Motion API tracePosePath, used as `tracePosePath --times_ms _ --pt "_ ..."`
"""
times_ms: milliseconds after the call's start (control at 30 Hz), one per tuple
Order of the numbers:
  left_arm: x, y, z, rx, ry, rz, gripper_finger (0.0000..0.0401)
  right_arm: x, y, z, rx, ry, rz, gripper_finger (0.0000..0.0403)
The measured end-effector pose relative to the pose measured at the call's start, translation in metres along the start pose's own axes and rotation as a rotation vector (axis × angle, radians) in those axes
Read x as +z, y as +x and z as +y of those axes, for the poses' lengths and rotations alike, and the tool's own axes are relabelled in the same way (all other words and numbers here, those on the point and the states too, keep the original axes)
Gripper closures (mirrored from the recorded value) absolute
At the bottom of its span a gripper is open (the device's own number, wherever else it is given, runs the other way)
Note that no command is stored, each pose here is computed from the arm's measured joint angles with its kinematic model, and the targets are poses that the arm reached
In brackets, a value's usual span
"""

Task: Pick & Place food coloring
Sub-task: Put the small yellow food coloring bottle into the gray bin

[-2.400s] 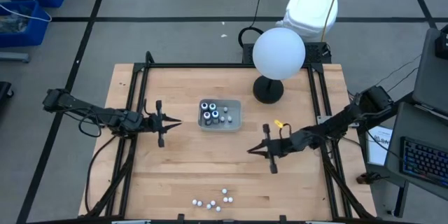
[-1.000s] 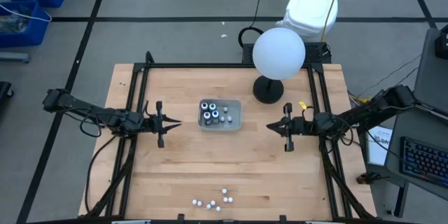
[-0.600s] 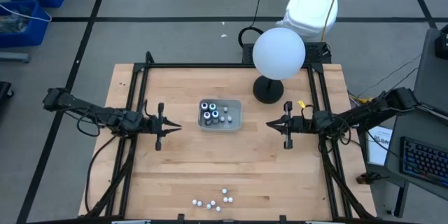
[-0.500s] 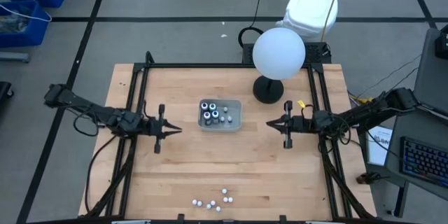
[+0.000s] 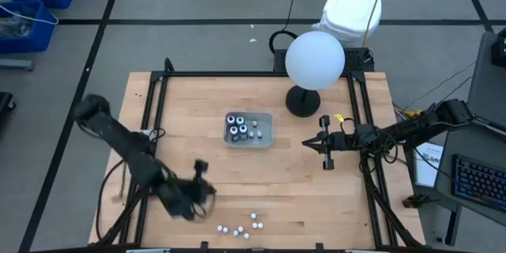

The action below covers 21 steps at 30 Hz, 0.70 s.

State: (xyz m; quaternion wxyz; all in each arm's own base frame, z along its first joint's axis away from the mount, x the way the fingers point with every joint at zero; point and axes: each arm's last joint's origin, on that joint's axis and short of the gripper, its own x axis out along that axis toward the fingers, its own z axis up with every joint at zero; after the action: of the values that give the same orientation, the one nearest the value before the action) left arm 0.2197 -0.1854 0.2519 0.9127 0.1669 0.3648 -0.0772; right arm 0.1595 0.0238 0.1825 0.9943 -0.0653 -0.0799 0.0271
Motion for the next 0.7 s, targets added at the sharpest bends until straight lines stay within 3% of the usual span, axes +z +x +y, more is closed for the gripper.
tracePosePath --times_ms 100,267,400,533,700 --pt "0.018 0.015 -0.024 -0.061 -0.026 0.092 0.0393 0.005 0.0 -0.001 -0.008 0.011 -0.049 0.0403" --pt "0.048 0.029 -0.048 -0.252 -0.12 0.168 0.0396 0.005 0.0 -0.001 -0.009 -0.023 -0.053 0.0403" --pt "0.066 0.034 -0.049 -0.259 -0.277 0.182 0.037 0.005 0.0 -0.001 -0.008 -0.025 -0.046 0.0403" --pt "0.063 0.054 -0.045 -0.313 -0.43 0.306 0.0331 0.003 0.0 0.0 -0.006 -0.03 -0.032 0.0403" --pt "0.05 0.081 -0.052 -0.386 -0.514 0.469 0.0276 0.002 0.0 0.0 -0.004 -0.033 -0.021 0.0403"
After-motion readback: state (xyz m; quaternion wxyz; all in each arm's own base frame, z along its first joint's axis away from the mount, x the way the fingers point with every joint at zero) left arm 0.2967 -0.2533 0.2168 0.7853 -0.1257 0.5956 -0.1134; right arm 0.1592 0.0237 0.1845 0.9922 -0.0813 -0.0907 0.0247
